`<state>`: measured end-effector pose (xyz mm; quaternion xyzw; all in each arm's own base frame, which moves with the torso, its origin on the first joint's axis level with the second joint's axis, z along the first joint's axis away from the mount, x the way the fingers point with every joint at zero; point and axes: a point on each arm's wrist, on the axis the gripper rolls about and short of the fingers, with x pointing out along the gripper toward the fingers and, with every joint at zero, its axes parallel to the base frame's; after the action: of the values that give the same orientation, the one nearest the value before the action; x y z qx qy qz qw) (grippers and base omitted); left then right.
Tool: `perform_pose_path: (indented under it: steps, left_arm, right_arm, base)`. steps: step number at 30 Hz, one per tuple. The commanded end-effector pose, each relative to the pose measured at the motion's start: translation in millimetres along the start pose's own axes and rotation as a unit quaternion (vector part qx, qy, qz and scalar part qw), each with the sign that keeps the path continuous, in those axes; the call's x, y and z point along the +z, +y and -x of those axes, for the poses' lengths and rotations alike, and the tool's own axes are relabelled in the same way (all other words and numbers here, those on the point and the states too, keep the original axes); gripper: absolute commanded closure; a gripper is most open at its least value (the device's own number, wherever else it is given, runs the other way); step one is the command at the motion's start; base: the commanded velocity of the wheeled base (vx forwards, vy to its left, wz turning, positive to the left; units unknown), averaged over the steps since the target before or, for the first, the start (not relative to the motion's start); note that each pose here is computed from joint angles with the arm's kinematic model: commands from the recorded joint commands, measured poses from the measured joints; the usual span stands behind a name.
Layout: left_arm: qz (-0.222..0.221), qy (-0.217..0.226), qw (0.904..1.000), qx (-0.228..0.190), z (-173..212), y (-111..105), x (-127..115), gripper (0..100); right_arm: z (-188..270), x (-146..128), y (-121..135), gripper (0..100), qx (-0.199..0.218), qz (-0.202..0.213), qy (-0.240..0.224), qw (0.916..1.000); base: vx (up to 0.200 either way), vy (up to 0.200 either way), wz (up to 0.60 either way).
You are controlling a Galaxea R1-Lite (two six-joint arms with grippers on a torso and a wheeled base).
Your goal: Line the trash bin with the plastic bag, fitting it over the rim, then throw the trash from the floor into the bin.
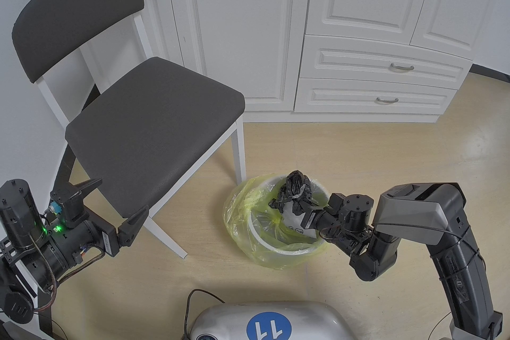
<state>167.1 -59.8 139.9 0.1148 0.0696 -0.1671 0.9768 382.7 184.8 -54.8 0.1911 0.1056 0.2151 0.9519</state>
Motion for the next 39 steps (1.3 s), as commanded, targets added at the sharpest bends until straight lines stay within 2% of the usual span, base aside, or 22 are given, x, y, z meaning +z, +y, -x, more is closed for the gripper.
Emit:
perform_pose_path:
  steps: [1,7,18,27,36,39]
  left_arm:
    - [0.000,0.001,1.0000,0.000,-0.2,-0.1,-0.5,0]
    - [0.000,0.002,1.0000,0.000,-0.9,-0.1,-0.6,0]
    - [0.000,0.001,1.0000,0.000,-0.6,-0.1,-0.4,0]
    - [0.000,0.001,1.0000,0.000,-0.6,-0.1,-0.4,0]
    - [-0.003,0.001,1.0000,0.000,-1.0,0.0,-0.2,0]
    - [-0.003,0.001,1.0000,0.000,-0.8,0.0,0.0,0]
  right_arm:
    - [1.5,-14.7,-6.8,100,-0.004,0.006,0.014,0.9999]
    - [3.0,-25.6,-11.7,100,-0.010,0.018,0.028,0.9994]
    - [-4.4,-9.2,1.4,100,-0.001,-0.001,-0.006,1.0000]
    - [-1.4,-23.6,-10.7,100,-0.015,0.007,0.015,0.9998]
    - [-3.3,-23.5,-8.0,100,-0.013,0.008,0.010,0.9998]
    - [-4.7,-13.7,-3.6,100,-0.008,0.002,-0.003,1.0000]
  base:
    - [0.000,0.000,0.00]
    - [0.000,0.000,0.00]
    - [0.000,0.000,0.00]
    - [0.000,0.000,0.00]
    - [0.000,0.000,0.00]
    - [0.000,0.000,0.00]
